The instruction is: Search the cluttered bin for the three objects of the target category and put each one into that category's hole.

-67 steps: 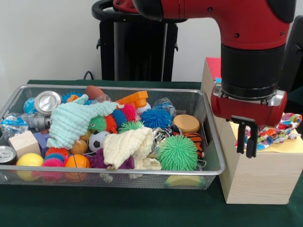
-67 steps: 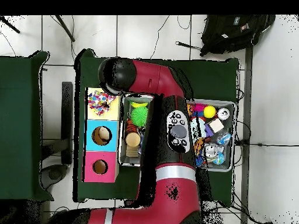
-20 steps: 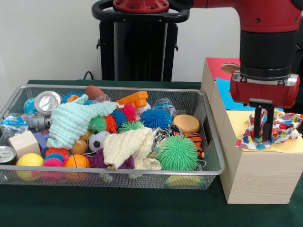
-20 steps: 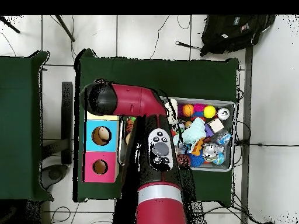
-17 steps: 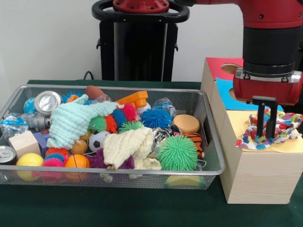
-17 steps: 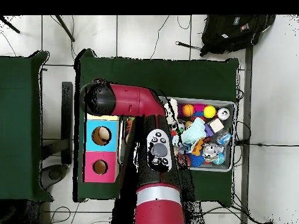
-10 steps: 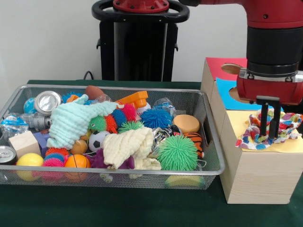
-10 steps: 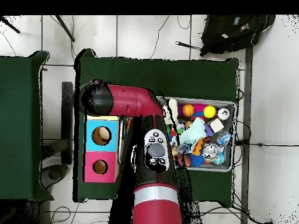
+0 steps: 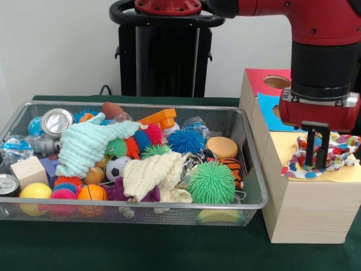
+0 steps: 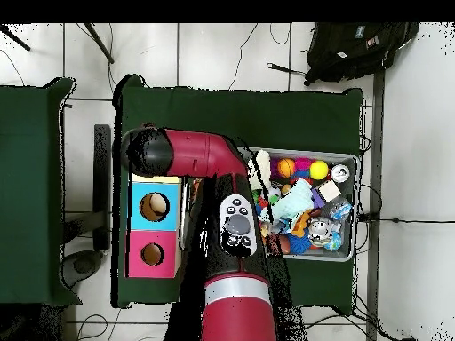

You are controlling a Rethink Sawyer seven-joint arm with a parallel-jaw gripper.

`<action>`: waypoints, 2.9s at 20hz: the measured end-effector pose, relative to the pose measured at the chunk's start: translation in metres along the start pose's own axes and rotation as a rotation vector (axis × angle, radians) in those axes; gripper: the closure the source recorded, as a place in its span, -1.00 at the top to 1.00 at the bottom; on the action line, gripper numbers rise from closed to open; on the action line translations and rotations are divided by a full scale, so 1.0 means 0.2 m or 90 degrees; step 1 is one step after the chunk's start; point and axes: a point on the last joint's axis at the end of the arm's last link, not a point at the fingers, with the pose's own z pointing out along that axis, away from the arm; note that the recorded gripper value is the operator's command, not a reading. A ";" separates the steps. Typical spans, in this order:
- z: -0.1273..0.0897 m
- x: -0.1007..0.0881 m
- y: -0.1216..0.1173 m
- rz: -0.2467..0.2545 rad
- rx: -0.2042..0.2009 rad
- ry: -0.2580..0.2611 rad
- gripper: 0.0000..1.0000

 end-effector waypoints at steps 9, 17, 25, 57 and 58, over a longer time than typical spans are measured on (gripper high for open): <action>0.08 -0.08 -0.08 0.021 0.010 0.029 -1.00; 0.13 -0.19 -0.18 0.047 0.007 0.026 -1.00; 0.25 -0.17 -0.22 0.053 0.002 0.008 -1.00; 0.02 -0.02 -0.20 0.024 0.017 -0.043 -1.00; 0.02 -0.02 -0.19 0.023 0.017 -0.043 -1.00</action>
